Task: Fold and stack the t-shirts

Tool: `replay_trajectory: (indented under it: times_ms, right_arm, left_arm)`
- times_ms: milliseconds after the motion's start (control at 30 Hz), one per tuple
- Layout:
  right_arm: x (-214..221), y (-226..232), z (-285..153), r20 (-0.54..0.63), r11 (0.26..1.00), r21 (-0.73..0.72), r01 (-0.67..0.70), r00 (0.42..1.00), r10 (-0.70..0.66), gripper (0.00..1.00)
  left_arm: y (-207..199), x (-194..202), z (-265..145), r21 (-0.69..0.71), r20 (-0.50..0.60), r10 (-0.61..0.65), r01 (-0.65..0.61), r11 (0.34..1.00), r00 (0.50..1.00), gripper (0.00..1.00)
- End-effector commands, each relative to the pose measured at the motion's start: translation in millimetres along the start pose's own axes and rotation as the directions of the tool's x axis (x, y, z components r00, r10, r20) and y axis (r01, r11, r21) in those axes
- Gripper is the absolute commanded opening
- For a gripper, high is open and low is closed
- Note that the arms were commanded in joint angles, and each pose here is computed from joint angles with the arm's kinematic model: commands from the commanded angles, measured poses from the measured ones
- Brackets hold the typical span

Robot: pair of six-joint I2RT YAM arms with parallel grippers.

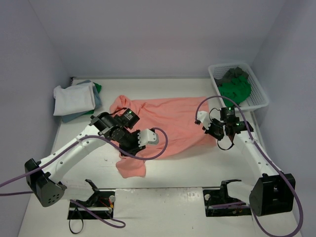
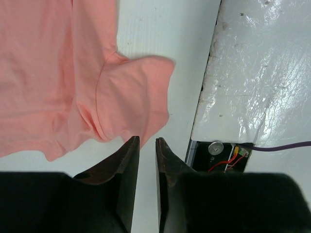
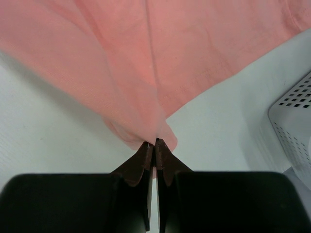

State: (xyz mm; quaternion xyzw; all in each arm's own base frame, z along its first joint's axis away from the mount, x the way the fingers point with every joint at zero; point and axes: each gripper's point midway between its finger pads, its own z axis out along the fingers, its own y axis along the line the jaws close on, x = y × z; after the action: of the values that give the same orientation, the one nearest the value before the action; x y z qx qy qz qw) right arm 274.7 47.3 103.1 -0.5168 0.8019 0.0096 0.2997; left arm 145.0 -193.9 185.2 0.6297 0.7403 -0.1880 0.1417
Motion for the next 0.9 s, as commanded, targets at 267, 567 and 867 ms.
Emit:
replay_trajectory:
  times_ms: [267,567,867]
  right_arm:
    - [-10.4,-11.7,-7.6,0.017,0.999,0.041,0.031,0.999,-0.032,0.00]
    - [-14.3,-12.2,-4.2,0.026,0.999,0.024,0.032,0.999,-0.032,0.00]
    - [-14.9,-16.8,-0.6,0.016,0.999,0.016,0.036,0.999,-0.037,0.00]
  left_arm:
    - [-26.6,33.4,50.9,0.154,-0.173,-0.034,0.061,0.986,0.984,0.36]
    - [35.7,18.6,75.7,-0.168,-0.104,0.010,-0.028,0.985,0.995,0.53]
    - [27.5,23.2,116.6,-0.061,-0.090,0.017,-0.022,0.998,0.996,0.59]
